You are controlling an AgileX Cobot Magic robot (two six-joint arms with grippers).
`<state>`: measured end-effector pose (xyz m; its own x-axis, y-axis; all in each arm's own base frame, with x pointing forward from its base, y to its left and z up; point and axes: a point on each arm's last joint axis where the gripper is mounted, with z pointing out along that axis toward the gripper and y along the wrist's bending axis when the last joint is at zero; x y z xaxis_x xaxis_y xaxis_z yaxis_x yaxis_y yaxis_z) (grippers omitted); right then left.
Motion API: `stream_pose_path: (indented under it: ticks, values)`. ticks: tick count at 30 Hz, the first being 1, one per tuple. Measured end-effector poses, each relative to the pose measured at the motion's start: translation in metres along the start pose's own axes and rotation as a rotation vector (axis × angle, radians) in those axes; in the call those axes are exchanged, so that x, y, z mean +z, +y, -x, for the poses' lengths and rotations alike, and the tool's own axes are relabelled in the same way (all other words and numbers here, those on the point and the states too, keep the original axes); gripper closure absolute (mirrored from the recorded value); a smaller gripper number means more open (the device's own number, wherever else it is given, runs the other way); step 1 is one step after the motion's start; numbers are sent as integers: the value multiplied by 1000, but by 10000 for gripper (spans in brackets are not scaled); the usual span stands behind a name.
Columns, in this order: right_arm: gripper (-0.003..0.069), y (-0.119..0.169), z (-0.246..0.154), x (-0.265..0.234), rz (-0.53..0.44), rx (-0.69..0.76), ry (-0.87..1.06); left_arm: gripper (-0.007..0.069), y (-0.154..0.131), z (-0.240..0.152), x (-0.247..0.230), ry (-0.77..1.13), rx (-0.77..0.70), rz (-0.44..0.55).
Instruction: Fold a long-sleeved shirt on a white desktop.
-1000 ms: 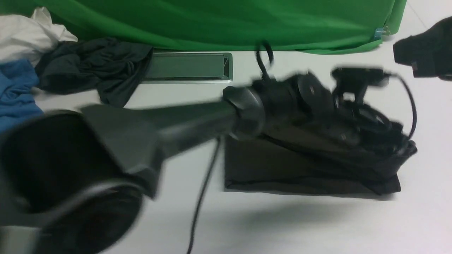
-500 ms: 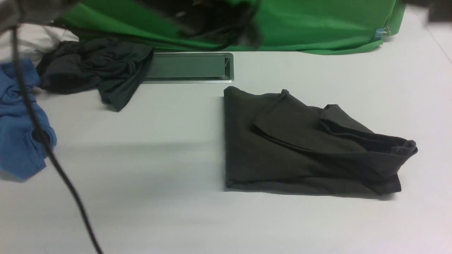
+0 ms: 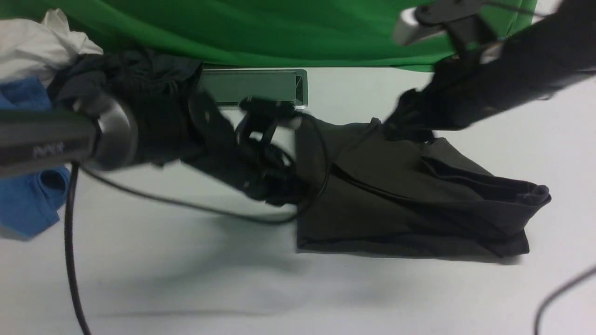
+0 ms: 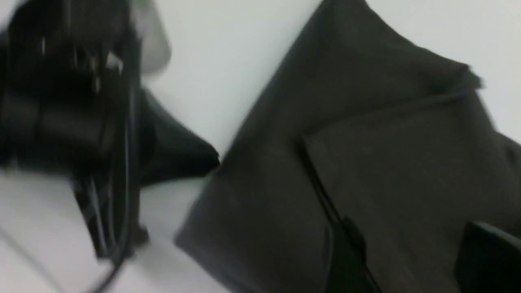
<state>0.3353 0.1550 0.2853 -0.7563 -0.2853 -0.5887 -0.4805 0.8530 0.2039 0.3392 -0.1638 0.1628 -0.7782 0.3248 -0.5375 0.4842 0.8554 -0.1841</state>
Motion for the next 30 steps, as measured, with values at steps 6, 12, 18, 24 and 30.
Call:
stream_pose_path:
  ticks: [6,12,18,24,30]
  values:
    - [275,11,16,44,50,-47,25,607,2,-8,3,-7,-51,10]
    - [245,15,14,89,38,-35,143,607,9,-3,-14,94,-112,-96]
    - [243,11,24,101,16,23,173,607,36,13,-35,106,-198,-130]
    - [243,7,20,117,9,79,204,607,51,11,-40,110,-227,-119]
    - [253,1,10,137,-1,102,254,607,50,11,-40,111,-221,-123]
